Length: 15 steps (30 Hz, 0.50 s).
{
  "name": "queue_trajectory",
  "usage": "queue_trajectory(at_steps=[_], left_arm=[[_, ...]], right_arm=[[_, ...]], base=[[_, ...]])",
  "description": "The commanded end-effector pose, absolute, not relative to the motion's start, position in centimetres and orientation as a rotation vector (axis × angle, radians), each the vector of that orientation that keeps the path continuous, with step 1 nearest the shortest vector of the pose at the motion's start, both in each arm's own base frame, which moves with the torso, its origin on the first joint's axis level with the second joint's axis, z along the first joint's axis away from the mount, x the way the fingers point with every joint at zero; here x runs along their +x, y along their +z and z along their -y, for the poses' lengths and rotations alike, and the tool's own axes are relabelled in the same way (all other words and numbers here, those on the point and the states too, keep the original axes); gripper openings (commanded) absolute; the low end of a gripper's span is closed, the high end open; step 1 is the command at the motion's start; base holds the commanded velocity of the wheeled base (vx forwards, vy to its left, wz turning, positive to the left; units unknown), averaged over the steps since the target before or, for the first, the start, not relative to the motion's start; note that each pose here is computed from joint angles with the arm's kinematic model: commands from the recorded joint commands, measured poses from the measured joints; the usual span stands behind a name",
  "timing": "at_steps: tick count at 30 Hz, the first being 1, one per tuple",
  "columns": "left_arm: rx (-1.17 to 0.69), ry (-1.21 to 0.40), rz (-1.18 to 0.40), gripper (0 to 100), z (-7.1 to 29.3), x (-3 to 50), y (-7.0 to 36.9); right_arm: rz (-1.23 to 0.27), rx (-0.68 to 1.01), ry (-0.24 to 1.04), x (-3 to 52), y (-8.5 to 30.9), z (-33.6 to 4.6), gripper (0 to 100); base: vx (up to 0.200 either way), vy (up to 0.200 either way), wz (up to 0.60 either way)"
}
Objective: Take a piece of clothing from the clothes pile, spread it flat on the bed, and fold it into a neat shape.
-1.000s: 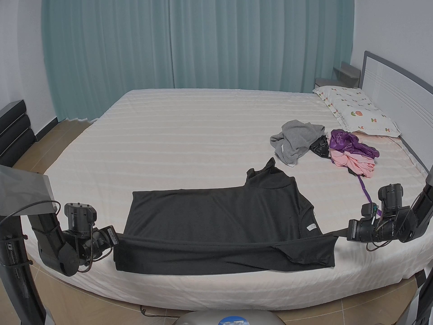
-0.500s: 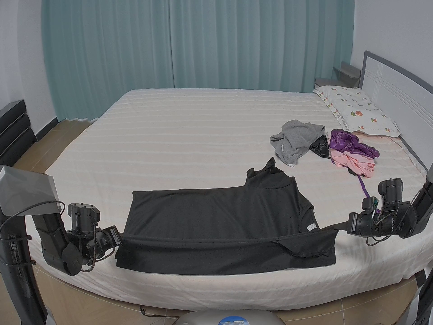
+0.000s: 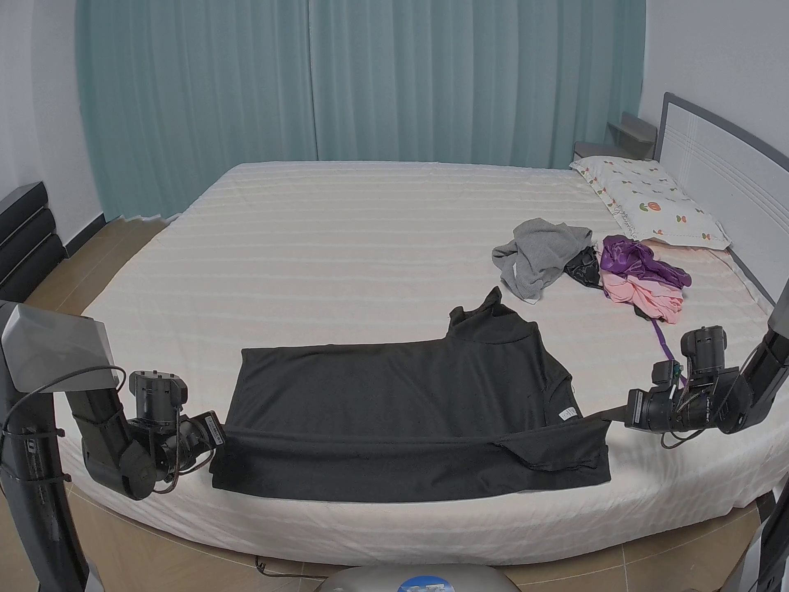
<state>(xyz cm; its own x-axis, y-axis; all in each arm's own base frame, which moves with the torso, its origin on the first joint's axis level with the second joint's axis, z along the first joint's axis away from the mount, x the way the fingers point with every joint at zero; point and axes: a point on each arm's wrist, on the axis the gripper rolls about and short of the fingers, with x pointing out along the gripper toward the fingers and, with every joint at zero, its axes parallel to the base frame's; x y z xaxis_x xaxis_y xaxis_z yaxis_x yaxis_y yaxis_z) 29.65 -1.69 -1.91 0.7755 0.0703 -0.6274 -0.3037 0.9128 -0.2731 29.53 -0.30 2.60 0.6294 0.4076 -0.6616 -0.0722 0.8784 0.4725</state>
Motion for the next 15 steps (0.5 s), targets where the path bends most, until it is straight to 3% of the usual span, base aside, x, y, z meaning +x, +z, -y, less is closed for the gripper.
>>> queue_trajectory(at_steps=[1,9,10,12,13,15], left_arm=[[-0.390,0.218,-0.672,0,1.8,30.9,-3.6],[-0.441,0.229,-0.678,0,2.2,32.8,-5.8],[-0.441,0.230,-0.680,100,2.2,32.9,-6.0],[-0.441,0.229,-0.678,100,2.2,33.1,-6.3],[-0.448,0.231,-0.675,100,2.2,33.4,-6.6],[-0.455,0.233,-0.674,100,2.2,33.6,-6.7]], right_arm=[[-0.876,0.435,0.280,30.9,1.1,0.3,0],[-0.890,0.437,0.280,32.9,-0.5,0.2,0],[-0.894,0.435,0.285,33.1,-0.7,0.0,0],[-0.900,0.436,0.290,33.2,-0.8,-0.1,0],[-0.905,0.436,0.292,33.4,-1.1,-0.2,100],[-0.907,0.438,0.292,33.5,-1.2,-0.2,100]], base=[[0.000,0.000,0.00],[0.000,0.000,0.00],[0.000,0.000,0.00],[0.000,0.000,0.00],[0.000,0.000,0.00],[0.000,0.000,0.00]])
